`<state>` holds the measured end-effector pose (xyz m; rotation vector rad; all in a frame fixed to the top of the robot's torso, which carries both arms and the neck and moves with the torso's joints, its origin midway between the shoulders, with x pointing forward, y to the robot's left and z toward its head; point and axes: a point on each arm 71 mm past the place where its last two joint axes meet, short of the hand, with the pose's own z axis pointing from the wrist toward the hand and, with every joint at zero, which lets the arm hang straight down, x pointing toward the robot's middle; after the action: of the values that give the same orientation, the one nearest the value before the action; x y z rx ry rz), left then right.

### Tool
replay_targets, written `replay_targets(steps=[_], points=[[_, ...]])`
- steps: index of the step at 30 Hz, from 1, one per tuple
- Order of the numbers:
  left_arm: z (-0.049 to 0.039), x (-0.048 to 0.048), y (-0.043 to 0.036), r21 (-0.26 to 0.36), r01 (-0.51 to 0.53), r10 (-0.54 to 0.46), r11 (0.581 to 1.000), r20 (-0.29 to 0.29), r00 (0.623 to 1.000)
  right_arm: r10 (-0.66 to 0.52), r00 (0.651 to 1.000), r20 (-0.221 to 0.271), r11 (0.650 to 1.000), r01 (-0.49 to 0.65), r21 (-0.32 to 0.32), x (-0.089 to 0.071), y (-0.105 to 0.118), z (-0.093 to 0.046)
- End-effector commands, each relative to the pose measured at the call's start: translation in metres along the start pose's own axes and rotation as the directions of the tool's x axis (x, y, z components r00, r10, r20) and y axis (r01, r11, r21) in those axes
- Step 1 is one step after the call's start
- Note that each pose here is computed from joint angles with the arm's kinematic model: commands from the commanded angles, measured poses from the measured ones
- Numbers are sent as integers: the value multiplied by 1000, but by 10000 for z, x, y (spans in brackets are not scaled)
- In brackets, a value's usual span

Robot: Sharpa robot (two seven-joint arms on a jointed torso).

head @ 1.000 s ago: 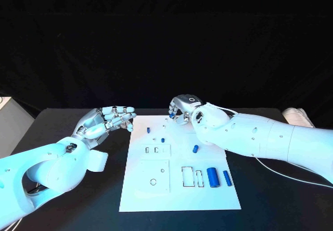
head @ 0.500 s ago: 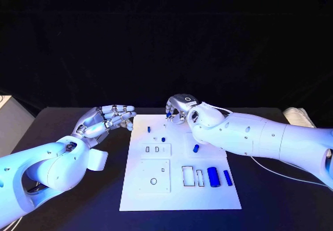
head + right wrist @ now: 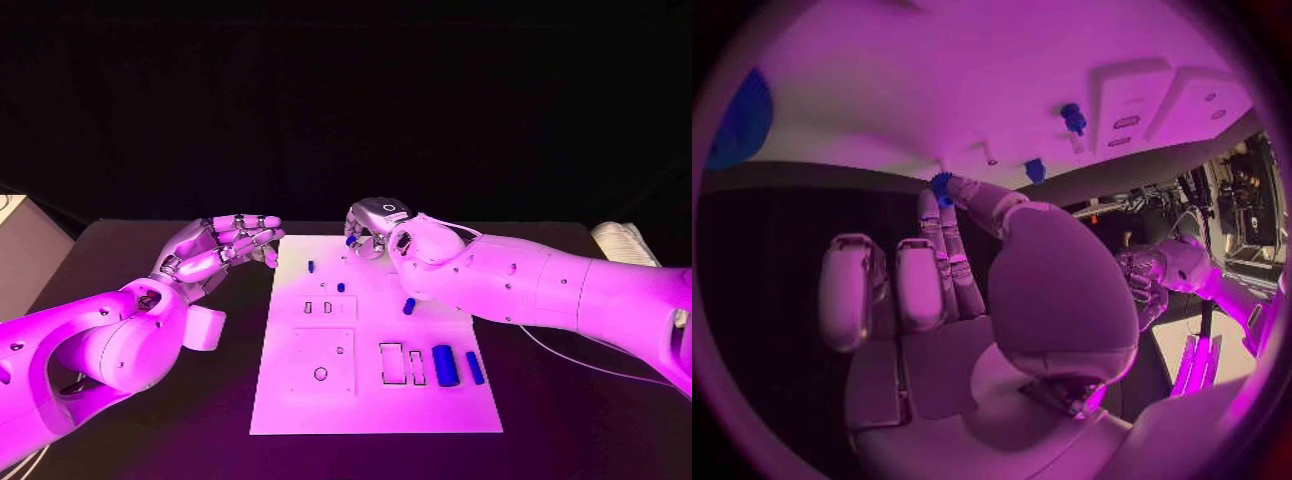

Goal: Assemble the parts on the task board

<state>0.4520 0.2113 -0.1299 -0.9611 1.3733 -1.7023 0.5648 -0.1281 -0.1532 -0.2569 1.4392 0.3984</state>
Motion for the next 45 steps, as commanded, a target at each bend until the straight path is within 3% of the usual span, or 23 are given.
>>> replay_targets(steps=[1,23,45], points=[[10,25,-18,9,5,-5,1000,-22,1000,-12,1000,-22,1000,11,-19,24,30,2],[28,28,-11,8,5,-5,1000,-24,1000,-13,1000,-21,1000,12,-23,44,61,39],[28,23,-9,6,5,-5,1000,-24,1000,-39,997,-61,999,39,-3,74,4,35]])
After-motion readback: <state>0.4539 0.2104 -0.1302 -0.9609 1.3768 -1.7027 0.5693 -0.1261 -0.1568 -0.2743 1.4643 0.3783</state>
